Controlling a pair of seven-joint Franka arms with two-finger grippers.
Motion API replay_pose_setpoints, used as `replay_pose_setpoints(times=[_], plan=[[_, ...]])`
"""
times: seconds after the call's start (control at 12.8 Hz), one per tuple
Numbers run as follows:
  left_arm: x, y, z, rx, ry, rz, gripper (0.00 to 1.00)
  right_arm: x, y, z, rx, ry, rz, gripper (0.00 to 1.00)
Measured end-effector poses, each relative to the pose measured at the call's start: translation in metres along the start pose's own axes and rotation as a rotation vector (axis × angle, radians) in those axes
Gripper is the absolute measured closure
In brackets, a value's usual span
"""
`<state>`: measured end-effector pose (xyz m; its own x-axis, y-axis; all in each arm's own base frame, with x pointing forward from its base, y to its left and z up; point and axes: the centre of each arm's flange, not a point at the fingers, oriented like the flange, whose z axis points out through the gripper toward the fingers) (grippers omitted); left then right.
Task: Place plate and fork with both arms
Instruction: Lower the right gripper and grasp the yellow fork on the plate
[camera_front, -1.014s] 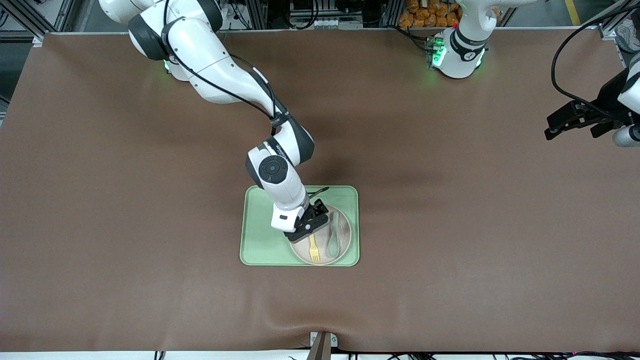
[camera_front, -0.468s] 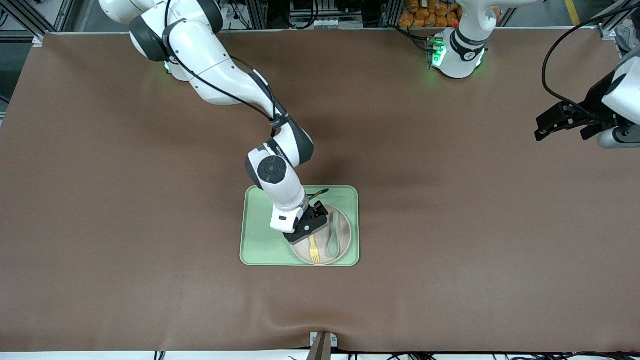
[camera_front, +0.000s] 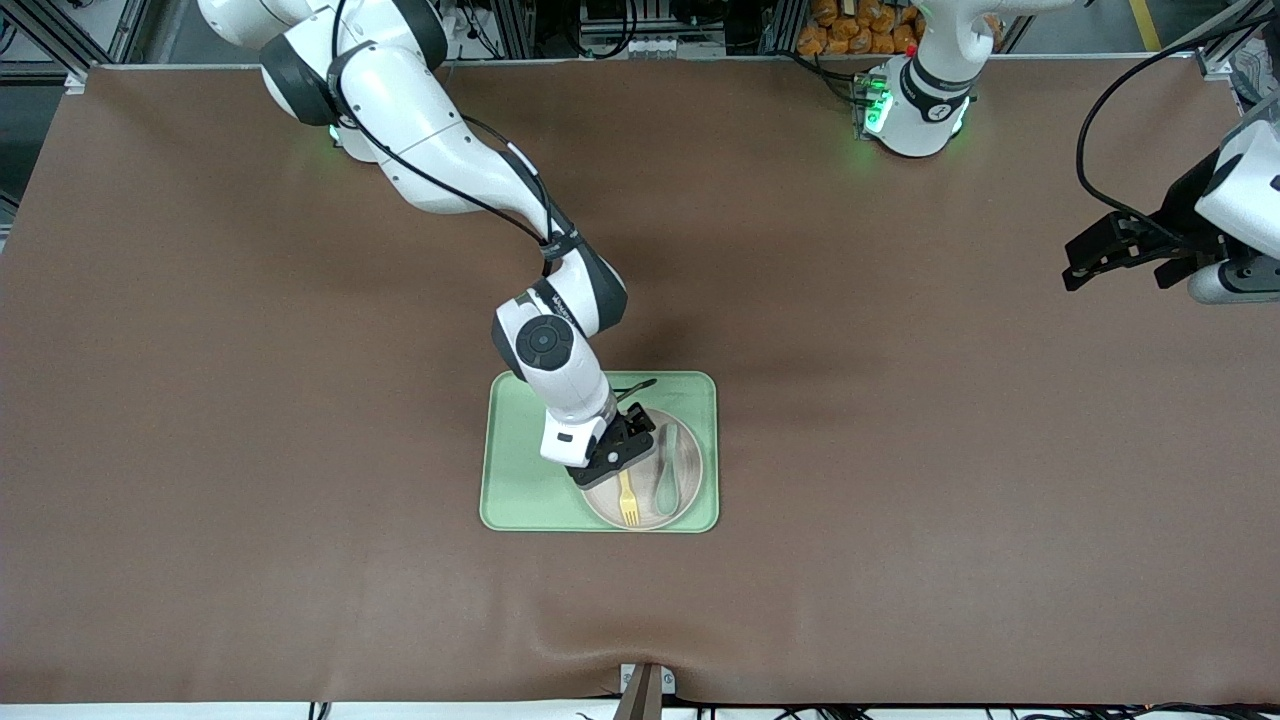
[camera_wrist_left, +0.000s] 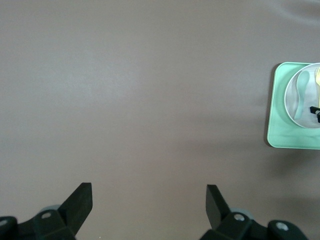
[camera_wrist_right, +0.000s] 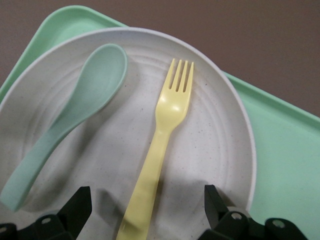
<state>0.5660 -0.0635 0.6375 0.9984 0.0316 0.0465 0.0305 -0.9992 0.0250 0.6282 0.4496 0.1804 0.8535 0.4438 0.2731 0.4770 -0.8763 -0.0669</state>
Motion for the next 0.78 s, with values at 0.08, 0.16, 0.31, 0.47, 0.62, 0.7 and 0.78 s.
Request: replay_pose_setpoints(times=[0.08, 0.16, 0.31, 0.47, 0.62, 0.7, 0.78], plan=[[0.0, 0.0, 0.0, 0.0, 0.003, -0.001, 0.0, 0.0, -0.001, 0.0, 0.001, 0.0, -0.001, 0.0], [0.001, -0.001, -0.001, -0.001, 0.006, -0.001, 0.0, 0.0, -0.001, 0.0, 0.001, 0.002, -0.001, 0.1], [0.001, -0.001, -0.003, -0.001, 0.011, -0.002, 0.0, 0.001, -0.001, -0.001, 0.0, 0.007, -0.002, 0.34], [-0.001, 0.0, -0.006, -0.001, 0.011, -0.021, 0.0, 0.003, 0.0, -0.002, -0.002, 0.012, -0.006, 0.58], [-0.008, 0.001, -0.01, 0.003, -0.017, -0.048, 0.0, 0.003, 0.0, -0.003, -0.004, 0.015, -0.01, 0.81], [-0.013, 0.002, -0.017, 0.004, -0.016, -0.056, 0.0, 0.004, 0.0, -0.004, -0.004, 0.016, -0.01, 0.9], [-0.019, 0.004, -0.026, 0.008, -0.006, -0.055, 0.0, 0.004, 0.0, -0.004, -0.004, 0.016, -0.011, 0.9]])
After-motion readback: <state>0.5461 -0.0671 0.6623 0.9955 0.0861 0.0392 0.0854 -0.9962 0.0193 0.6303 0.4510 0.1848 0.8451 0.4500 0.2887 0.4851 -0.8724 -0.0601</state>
